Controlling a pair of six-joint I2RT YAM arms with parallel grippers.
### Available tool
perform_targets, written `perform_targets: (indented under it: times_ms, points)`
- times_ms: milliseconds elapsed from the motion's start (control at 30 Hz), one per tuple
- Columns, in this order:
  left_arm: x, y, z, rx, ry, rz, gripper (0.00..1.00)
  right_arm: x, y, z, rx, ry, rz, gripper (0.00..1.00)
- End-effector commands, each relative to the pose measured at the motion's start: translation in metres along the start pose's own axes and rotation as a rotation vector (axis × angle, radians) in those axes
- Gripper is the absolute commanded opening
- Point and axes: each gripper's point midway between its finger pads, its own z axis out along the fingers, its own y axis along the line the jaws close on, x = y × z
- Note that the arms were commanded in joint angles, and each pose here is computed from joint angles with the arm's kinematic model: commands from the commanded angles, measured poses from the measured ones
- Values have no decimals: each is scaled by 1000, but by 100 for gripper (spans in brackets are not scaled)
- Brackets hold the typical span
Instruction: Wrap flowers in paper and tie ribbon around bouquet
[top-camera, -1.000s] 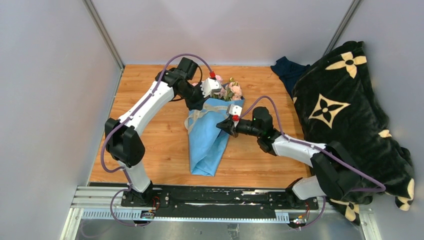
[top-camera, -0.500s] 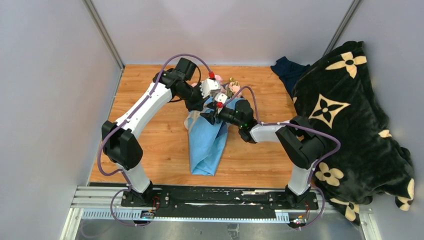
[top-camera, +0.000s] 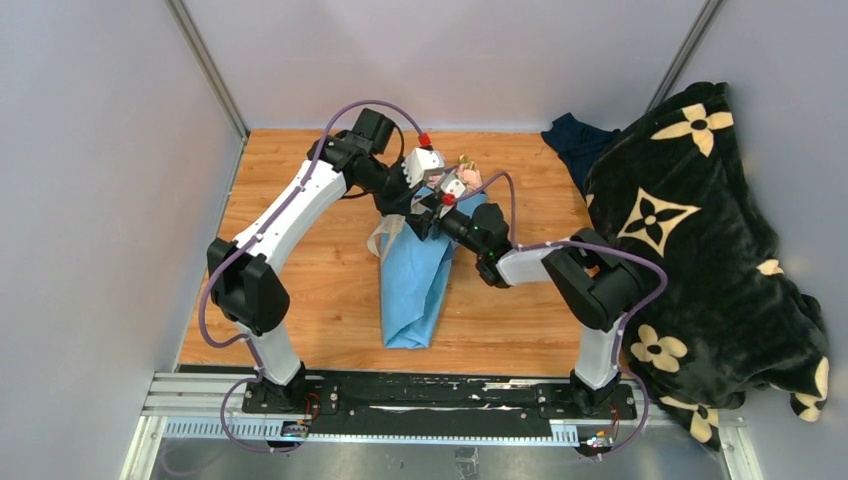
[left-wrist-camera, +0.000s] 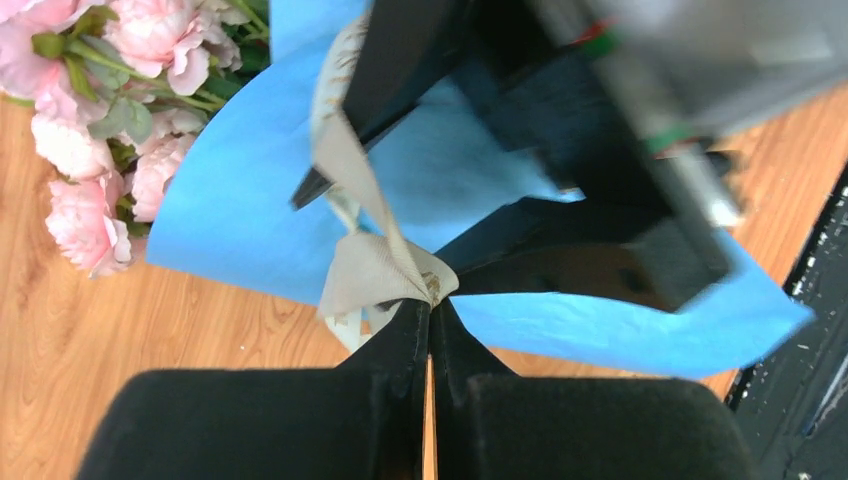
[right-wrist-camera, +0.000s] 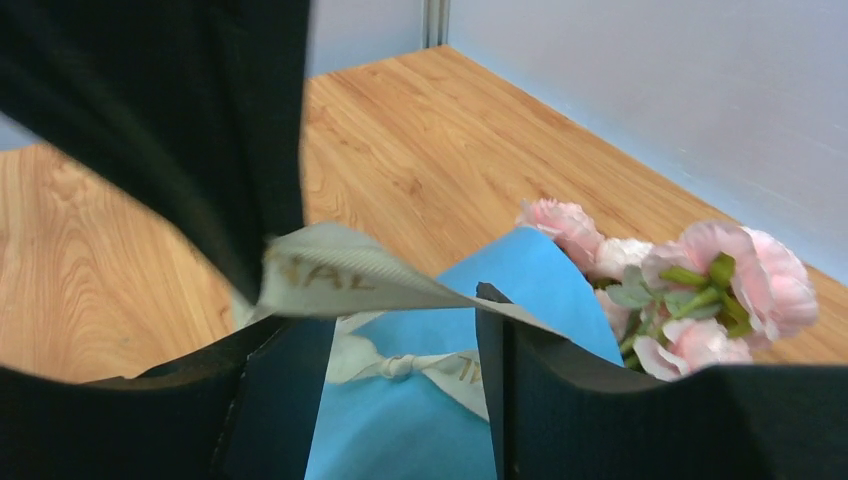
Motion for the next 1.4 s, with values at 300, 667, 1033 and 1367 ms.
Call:
perform_targets:
  times_ms: [300, 667, 1033, 1367]
  points:
    - [19, 6, 11, -12, 76, 28, 0, -17, 44, -121, -436, 301, 147, 51]
    - [23, -14, 9, 58, 50, 74, 0, -36, 4, -63, -449, 218, -80, 81]
    - [14, -19, 1, 61, 13, 83, 0, -4, 14, -37, -509, 249, -20, 43]
    - [25, 13, 0, -93, 126, -17, 48, -2, 0, -62, -330, 292, 88, 0]
